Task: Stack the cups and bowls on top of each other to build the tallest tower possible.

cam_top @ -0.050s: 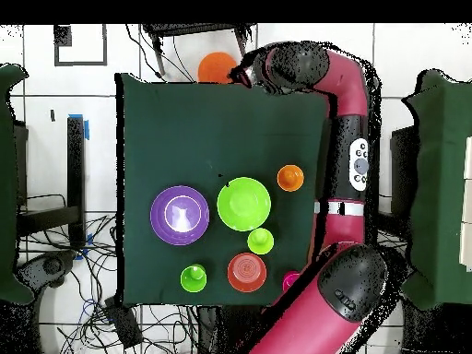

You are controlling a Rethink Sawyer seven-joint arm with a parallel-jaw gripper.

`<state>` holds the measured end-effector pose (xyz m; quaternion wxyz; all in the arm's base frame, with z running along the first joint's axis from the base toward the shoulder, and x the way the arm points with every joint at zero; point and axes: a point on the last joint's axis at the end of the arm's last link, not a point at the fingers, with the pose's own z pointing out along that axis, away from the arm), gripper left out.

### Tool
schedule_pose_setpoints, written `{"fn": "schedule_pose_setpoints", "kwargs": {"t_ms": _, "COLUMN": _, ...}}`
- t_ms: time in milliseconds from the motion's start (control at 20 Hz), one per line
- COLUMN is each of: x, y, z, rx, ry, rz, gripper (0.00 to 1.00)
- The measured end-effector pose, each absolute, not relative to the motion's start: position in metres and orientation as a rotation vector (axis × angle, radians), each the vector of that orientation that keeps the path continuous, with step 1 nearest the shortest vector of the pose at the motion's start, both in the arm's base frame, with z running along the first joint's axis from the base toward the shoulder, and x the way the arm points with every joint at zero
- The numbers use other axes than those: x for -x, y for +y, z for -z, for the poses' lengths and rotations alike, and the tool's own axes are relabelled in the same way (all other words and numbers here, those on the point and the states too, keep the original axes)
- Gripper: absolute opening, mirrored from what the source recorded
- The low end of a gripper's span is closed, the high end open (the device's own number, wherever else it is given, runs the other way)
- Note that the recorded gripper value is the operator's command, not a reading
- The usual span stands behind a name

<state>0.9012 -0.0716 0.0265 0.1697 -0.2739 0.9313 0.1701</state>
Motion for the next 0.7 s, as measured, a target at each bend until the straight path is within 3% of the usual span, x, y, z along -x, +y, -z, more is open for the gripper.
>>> {"fn": "schedule_pose_setpoints", "kwargs": {"t_ms": 700, "x": -0.895, "y": -0.086, "z": -0.03, "rx": 0.79, "ry": 2.687, "rz": -0.435, "gripper": 1.0}}
